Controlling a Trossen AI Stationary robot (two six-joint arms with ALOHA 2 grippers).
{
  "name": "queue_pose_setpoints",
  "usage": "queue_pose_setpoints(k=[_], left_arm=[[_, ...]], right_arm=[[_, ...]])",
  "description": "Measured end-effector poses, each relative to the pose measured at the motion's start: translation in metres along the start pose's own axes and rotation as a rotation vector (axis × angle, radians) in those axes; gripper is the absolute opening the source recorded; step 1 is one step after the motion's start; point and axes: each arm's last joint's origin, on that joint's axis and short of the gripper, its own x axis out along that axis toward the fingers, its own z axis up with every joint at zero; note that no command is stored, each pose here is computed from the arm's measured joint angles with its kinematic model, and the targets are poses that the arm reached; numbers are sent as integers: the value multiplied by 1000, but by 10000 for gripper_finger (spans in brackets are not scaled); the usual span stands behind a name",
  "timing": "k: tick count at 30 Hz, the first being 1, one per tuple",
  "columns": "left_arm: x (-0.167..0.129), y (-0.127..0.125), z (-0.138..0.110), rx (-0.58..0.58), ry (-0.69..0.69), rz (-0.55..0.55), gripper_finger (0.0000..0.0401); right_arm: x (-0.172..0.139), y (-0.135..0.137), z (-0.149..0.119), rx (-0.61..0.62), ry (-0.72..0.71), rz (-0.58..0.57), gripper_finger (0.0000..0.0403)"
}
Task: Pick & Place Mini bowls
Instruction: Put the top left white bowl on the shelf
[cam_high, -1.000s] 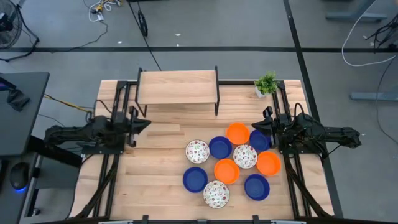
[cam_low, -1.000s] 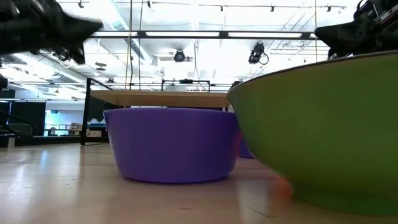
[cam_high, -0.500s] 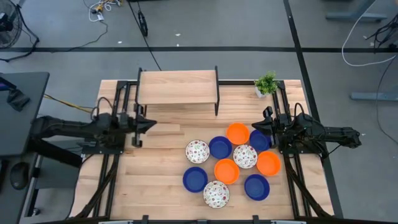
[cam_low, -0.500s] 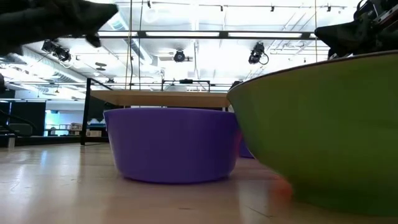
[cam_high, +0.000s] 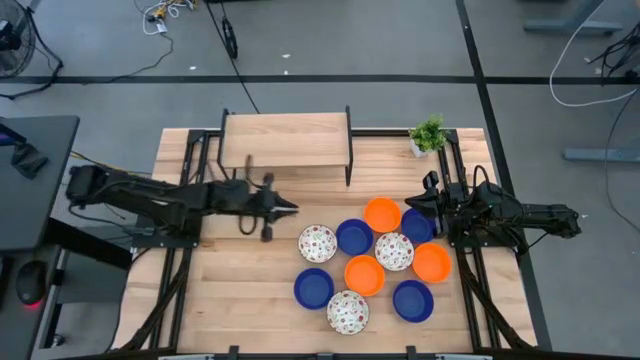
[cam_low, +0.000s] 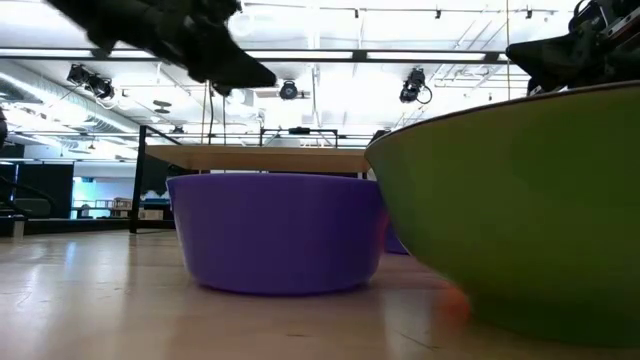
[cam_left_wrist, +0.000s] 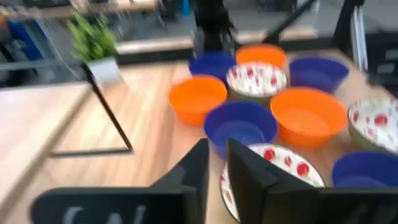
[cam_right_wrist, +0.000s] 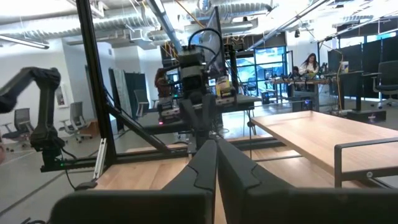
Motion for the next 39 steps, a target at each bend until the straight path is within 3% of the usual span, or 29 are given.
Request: queue_pose_setpoints(k=[9,14,21,28,39], left_arm=[[42,-36,13,86,295,-222,170],[58,-67,1,257,355,-342,181],[79,-84,-23,328,438,-316,181],[89,-87,-38,340,485,-304,150],[93,-86,-39,348,473,-260,45]], right_arm=[[0,0,0,0,0,0,18],[0,0,0,0,0,0,18],[0,0,0,0,0,1,18],[0,0,0,0,0,0,18],[0,0,0,0,0,0,18]])
